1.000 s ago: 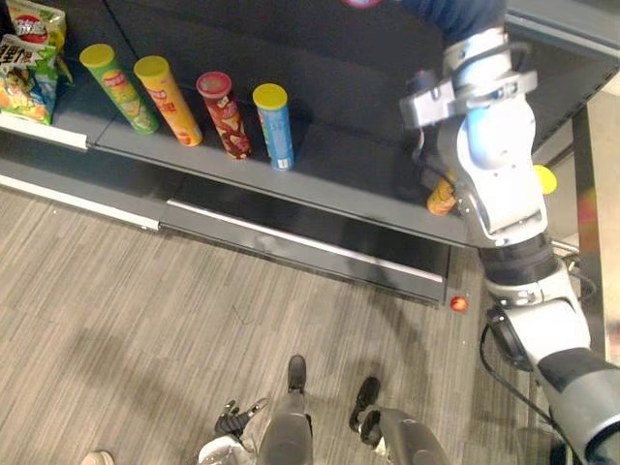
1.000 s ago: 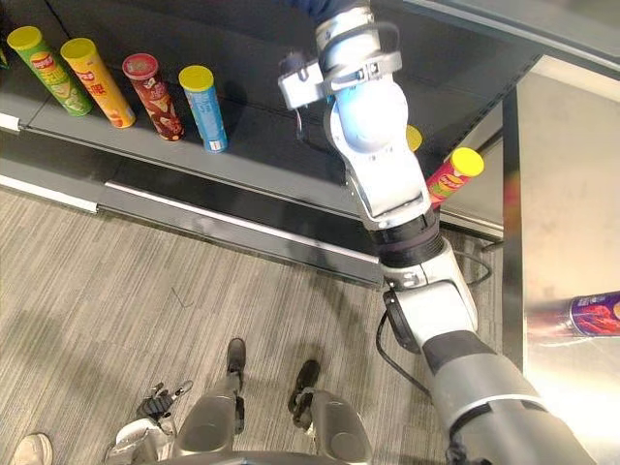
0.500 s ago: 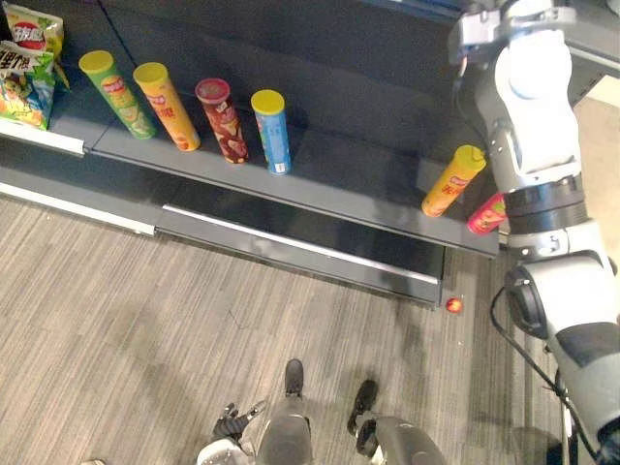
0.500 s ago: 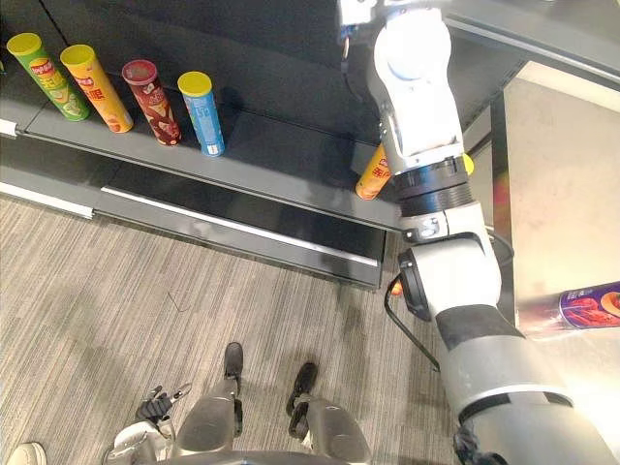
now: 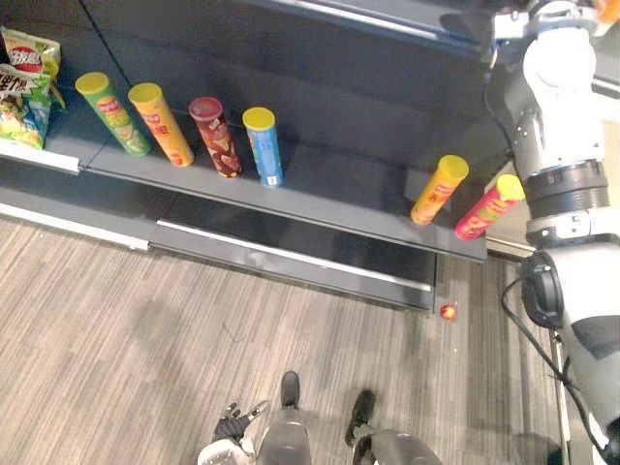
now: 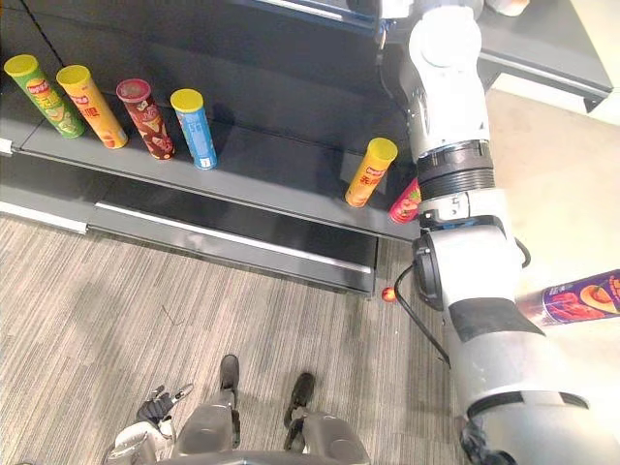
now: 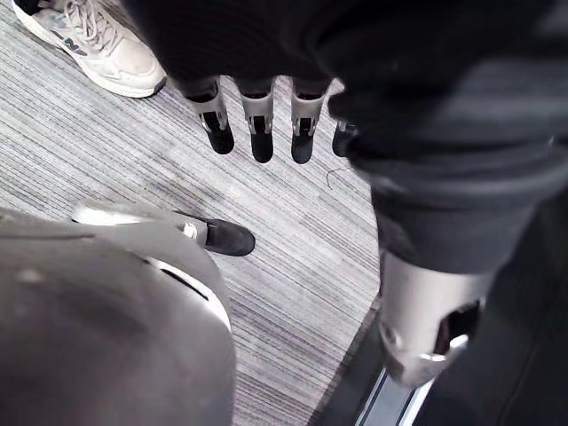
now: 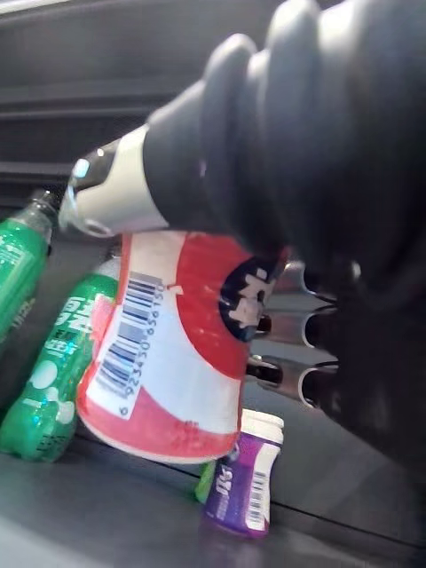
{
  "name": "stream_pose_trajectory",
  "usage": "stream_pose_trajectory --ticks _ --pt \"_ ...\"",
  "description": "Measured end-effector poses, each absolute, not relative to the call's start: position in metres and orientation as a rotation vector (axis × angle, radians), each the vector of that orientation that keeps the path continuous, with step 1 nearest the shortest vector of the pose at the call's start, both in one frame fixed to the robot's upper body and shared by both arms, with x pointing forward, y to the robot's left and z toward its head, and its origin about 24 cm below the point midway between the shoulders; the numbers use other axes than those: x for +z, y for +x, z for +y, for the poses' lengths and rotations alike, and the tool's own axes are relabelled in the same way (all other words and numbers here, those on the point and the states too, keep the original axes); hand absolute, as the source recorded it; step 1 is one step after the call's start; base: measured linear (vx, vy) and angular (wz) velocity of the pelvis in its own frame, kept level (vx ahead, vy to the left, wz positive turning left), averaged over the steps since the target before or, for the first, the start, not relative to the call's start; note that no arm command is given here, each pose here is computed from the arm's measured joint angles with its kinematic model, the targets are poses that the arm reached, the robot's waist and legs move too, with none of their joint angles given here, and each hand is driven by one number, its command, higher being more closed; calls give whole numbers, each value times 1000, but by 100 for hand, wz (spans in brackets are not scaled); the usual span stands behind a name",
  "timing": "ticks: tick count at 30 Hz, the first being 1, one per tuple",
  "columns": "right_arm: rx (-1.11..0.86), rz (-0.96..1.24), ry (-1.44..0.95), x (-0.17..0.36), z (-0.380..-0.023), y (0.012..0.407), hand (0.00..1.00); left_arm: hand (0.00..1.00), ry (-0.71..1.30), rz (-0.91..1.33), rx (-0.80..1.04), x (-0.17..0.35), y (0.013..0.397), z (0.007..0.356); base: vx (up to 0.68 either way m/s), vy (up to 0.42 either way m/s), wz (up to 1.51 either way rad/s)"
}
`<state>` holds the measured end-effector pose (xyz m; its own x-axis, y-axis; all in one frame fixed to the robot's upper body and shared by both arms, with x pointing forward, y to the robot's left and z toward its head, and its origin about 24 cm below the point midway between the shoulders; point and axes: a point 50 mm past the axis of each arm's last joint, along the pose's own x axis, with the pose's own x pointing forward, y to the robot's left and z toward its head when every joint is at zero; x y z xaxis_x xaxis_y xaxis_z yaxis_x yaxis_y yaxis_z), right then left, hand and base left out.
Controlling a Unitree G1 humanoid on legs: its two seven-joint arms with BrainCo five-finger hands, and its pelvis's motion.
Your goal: Put the gum and the chips on the shelf.
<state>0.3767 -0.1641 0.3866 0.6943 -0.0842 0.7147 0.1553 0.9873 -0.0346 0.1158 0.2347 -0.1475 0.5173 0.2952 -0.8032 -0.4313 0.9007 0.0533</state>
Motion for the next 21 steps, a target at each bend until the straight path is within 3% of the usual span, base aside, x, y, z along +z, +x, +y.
stream_pose_trajectory --ticks 21 --pt "-229 -622 -50 358 -189 397 100 0 -136 940 414 -148 115 233 31 33 1"
